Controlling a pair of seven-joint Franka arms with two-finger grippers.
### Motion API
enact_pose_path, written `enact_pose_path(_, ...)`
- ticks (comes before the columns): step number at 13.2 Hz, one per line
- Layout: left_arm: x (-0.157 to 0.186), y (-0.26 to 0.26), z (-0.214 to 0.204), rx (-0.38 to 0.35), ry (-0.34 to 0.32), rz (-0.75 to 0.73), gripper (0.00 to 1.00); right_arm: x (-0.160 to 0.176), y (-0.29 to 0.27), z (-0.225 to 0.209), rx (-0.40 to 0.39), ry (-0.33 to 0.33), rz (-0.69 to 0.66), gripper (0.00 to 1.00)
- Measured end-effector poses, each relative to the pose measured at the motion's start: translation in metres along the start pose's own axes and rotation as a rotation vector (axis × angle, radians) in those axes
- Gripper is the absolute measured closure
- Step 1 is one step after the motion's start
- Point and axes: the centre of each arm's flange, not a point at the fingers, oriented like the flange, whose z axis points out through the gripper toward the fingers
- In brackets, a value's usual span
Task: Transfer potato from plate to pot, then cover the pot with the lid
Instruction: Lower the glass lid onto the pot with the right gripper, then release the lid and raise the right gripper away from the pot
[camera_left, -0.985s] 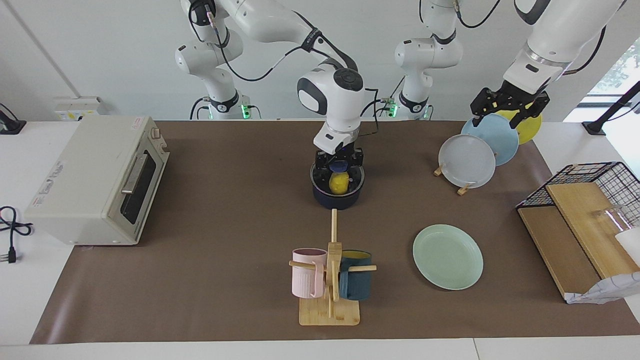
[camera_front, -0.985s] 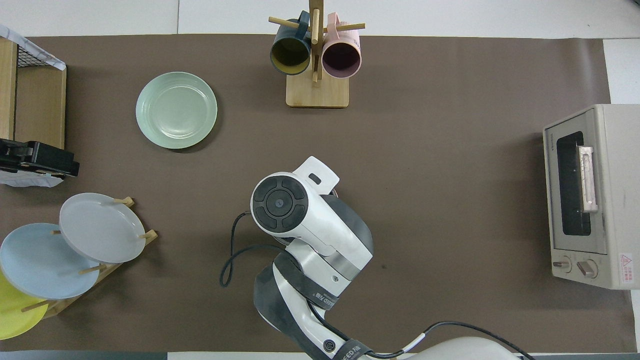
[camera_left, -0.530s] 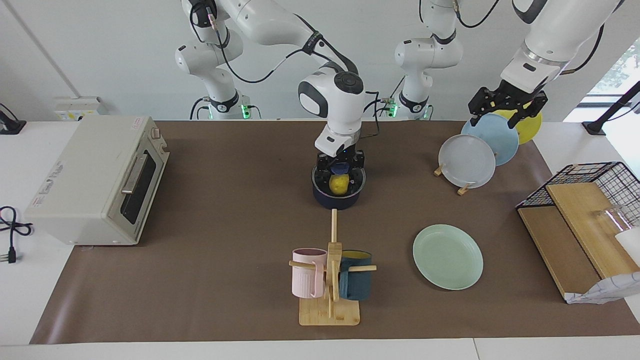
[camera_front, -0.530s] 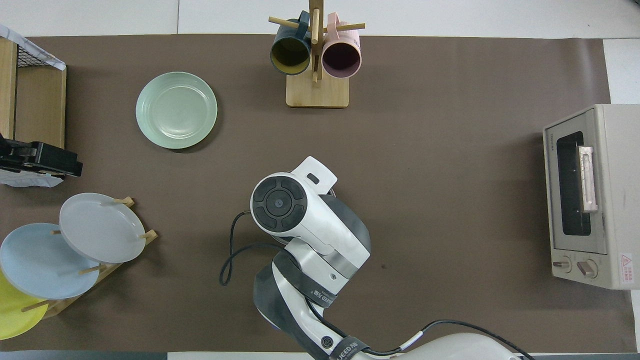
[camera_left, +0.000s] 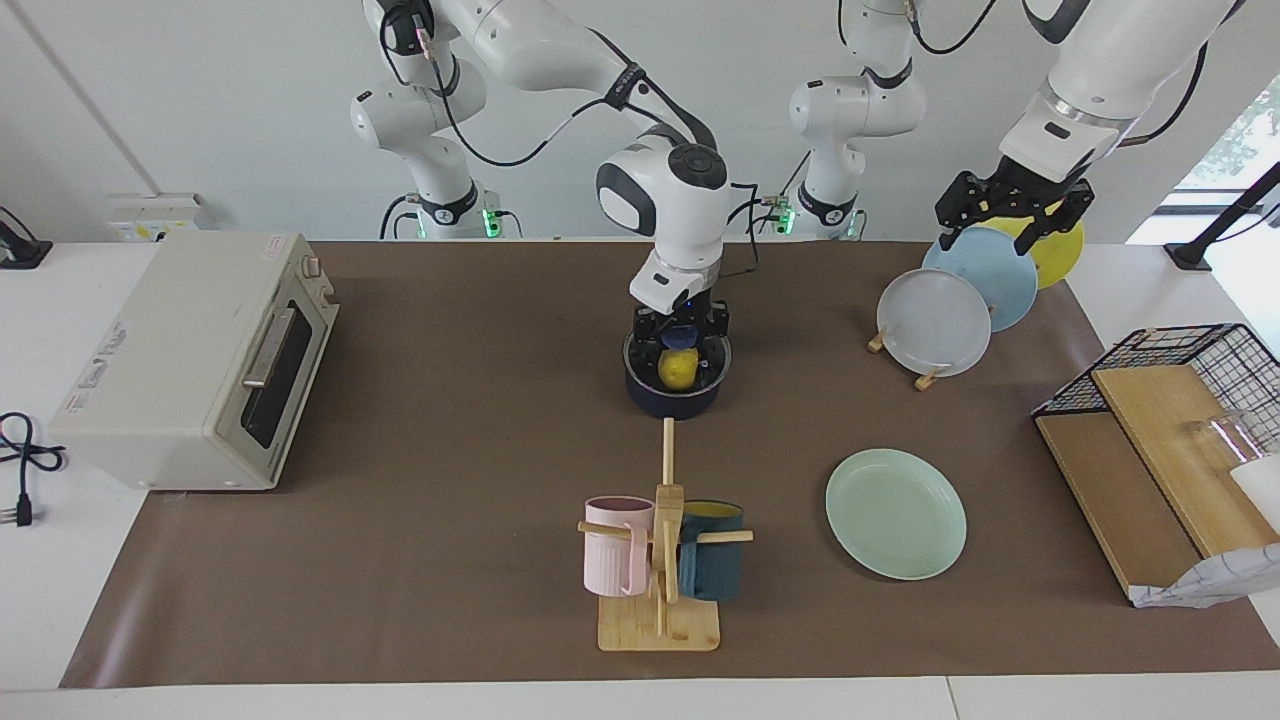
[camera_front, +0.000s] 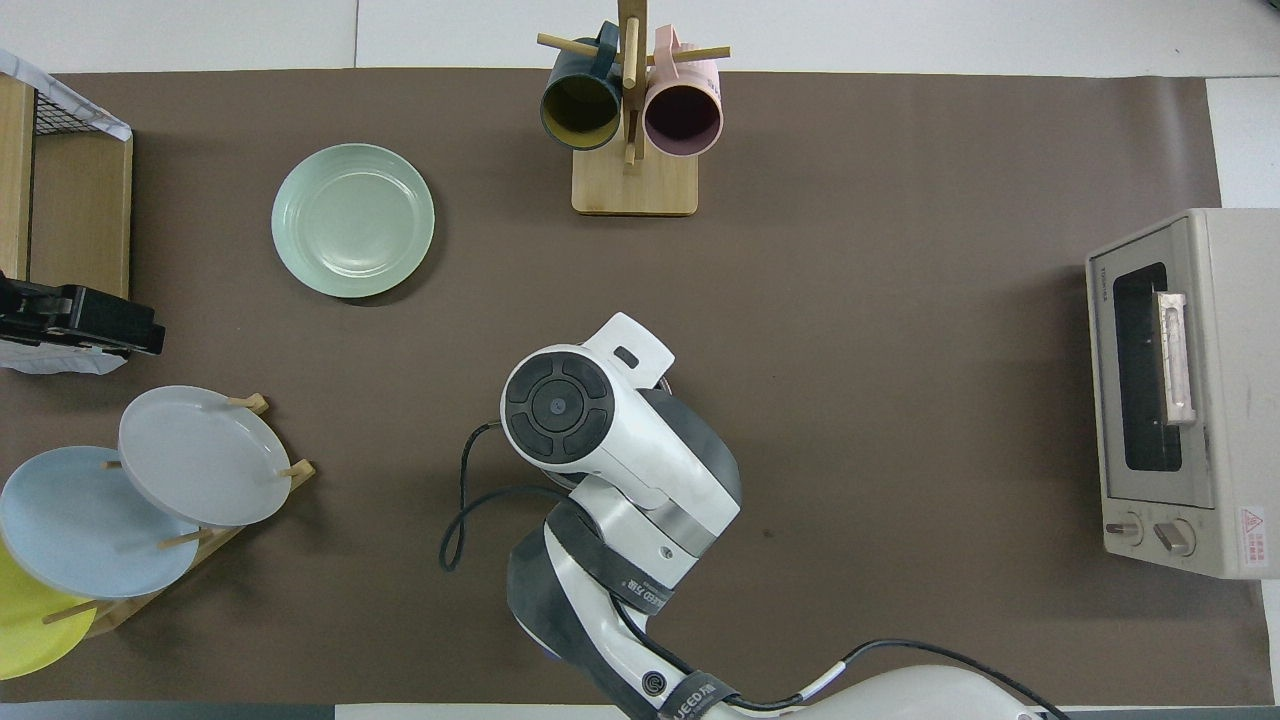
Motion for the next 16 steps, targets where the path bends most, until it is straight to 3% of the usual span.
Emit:
enact_pose_path(5, -0.004, 0.0, -0.004, 0.001, 0.007, 0.0, 0.0, 0.01, 0.003, -0.014, 0.013, 0.022, 0.012, 0.0)
enact_pose_path(11, -0.007, 0.0, -0.008, 0.002, 0.015, -0.001, 0.0, 0.061, 0.065, -0.1, -0.018, 0.024, 0.046, 0.0)
enact_pose_path(16, -0.007, 0.0, -0.005, 0.002, 0.008, -0.001, 0.0, 0.089, 0.238, -0.191, -0.071, -0.035, -0.041, 0.0)
